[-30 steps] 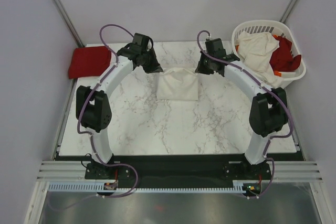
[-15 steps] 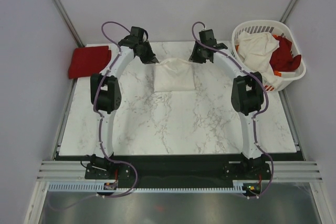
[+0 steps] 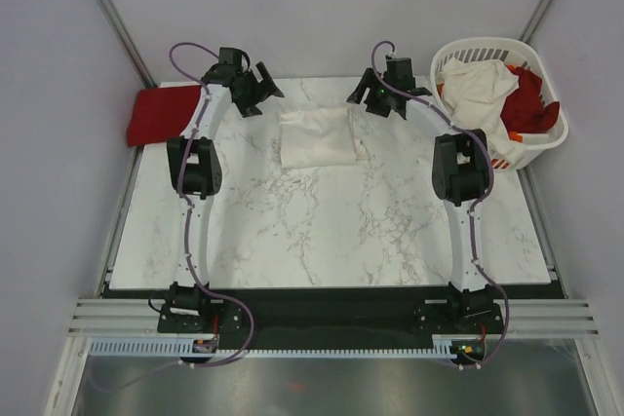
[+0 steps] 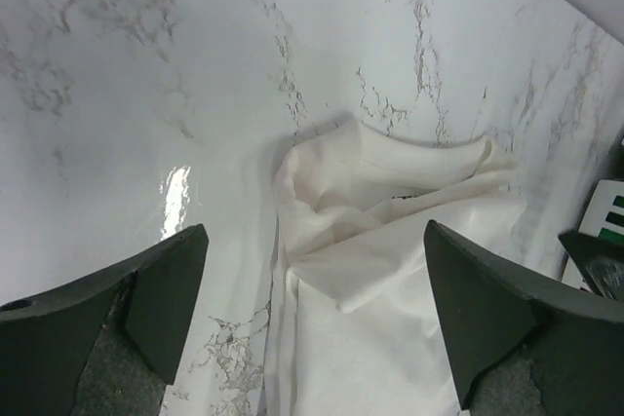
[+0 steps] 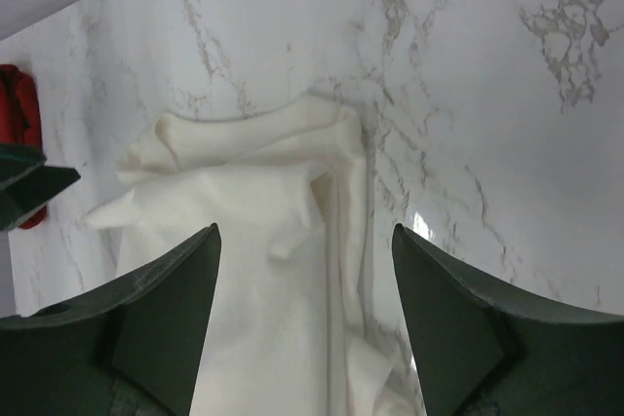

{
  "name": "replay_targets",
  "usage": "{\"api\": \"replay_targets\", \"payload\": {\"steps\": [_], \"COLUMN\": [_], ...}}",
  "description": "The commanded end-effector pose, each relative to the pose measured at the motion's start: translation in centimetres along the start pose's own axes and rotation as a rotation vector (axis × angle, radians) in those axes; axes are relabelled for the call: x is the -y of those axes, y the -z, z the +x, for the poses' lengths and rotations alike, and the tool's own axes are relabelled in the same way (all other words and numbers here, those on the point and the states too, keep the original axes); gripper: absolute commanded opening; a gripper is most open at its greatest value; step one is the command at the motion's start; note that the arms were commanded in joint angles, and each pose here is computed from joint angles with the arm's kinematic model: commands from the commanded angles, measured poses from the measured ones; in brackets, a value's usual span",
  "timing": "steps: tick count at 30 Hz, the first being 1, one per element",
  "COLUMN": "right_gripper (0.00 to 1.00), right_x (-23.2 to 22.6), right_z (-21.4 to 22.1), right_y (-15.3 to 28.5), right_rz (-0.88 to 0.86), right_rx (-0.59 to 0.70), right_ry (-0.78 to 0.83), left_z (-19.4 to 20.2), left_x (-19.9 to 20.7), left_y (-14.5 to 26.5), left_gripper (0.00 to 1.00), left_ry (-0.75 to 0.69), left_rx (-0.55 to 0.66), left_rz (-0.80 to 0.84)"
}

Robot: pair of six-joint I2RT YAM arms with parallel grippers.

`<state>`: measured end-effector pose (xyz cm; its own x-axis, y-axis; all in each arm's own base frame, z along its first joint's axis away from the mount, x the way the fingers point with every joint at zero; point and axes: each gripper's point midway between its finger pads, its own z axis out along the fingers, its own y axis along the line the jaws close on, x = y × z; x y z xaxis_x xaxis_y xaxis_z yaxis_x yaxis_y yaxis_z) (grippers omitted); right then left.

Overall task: Fold and stack the t-shirts
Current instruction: Fold the tshirt

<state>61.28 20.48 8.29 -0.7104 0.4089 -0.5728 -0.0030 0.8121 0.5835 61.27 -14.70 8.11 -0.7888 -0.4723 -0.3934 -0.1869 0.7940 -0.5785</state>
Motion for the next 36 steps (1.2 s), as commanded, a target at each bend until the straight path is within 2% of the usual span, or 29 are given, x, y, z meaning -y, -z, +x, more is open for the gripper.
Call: {"api": "replay_targets", "payload": {"steps": [1, 2, 3, 5, 7, 8, 9, 11, 12, 15, 19, 22, 29, 35, 36], "right_gripper": [0.79, 0.79, 0.75, 0.70, 0.58, 0.54, 0.44, 0.33, 0.30, 0.23, 0.19, 0.19, 0.15, 0.14, 0.15], "right_x": [-9.8, -8.5, -10.7, -10.6, -11.7, -11.9, -12.1, -10.8, -10.1, -8.2, -3.0, 0.4, 4.4, 8.1, 8.7], "right_z": [-6.8, -4.6, -4.7, -1.3, 2.2, 3.4, 4.5, 6.8, 7.6, 10.0, 14.6, 16.2, 19.0, 21.8, 22.6], "right_y": [9.6, 9.5, 11.6, 11.7, 12.0, 11.9, 11.7, 10.9, 10.4, 9.2, 7.9, 7.8, 8.7, 11.5, 12.2], "right_rz": [-0.201, -0.180, -0.237, -0.253, -0.312, -0.324, -0.336, -0.334, -0.327, -0.308, -0.185, -0.090, 0.025, 0.178, 0.205], "right_rx": [0.233, 0.192, 0.214, 0.144, 0.053, 0.025, 0.005, -0.048, -0.066, -0.124, -0.201, -0.206, -0.242, -0.273, -0.300], "right_ry": [0.136, 0.125, 0.150, 0.152, 0.163, 0.156, 0.158, 0.129, 0.120, 0.088, 0.028, 0.001, -0.049, -0.026, -0.028], "left_z": [-5.3, -5.4, -4.6, -4.1, -2.0, -1.8, -0.3, 1.2, 2.0, 4.3, 6.4, 7.2, 7.3, 4.3, 3.2], "left_x": [3.7, 4.1, 4.1, 6.0, 5.3, 6.2, 5.9, 6.6, 6.5, 7.4, 8.9, 9.2, 7.8, 6.2, 5.8], "left_y": [6.9, 7.8, 8.1, 10.6, 10.4, 11.6, 11.0, 10.7, 10.1, 8.3, 6.3, 5.0, -0.4, -3.3, -3.9], "left_gripper": [1.00, 1.00, 1.00, 1.00, 0.97, 0.95, 0.88, 0.80, 0.73, 0.65, 0.63, 0.63, 0.63, 0.63, 0.67], "left_ry": [-0.094, -0.101, -0.115, -0.155, -0.172, -0.185, -0.192, -0.222, -0.231, -0.257, -0.293, -0.306, -0.342, -0.355, -0.351], "left_rx": [0.169, 0.173, 0.159, 0.175, 0.129, 0.136, 0.101, 0.072, 0.050, -0.016, -0.082, -0.100, -0.111, -0.004, 0.043], "left_rz": [0.052, 0.058, 0.048, 0.064, 0.040, 0.053, 0.044, 0.060, 0.058, 0.102, 0.163, 0.173, 0.185, 0.152, 0.140]}}
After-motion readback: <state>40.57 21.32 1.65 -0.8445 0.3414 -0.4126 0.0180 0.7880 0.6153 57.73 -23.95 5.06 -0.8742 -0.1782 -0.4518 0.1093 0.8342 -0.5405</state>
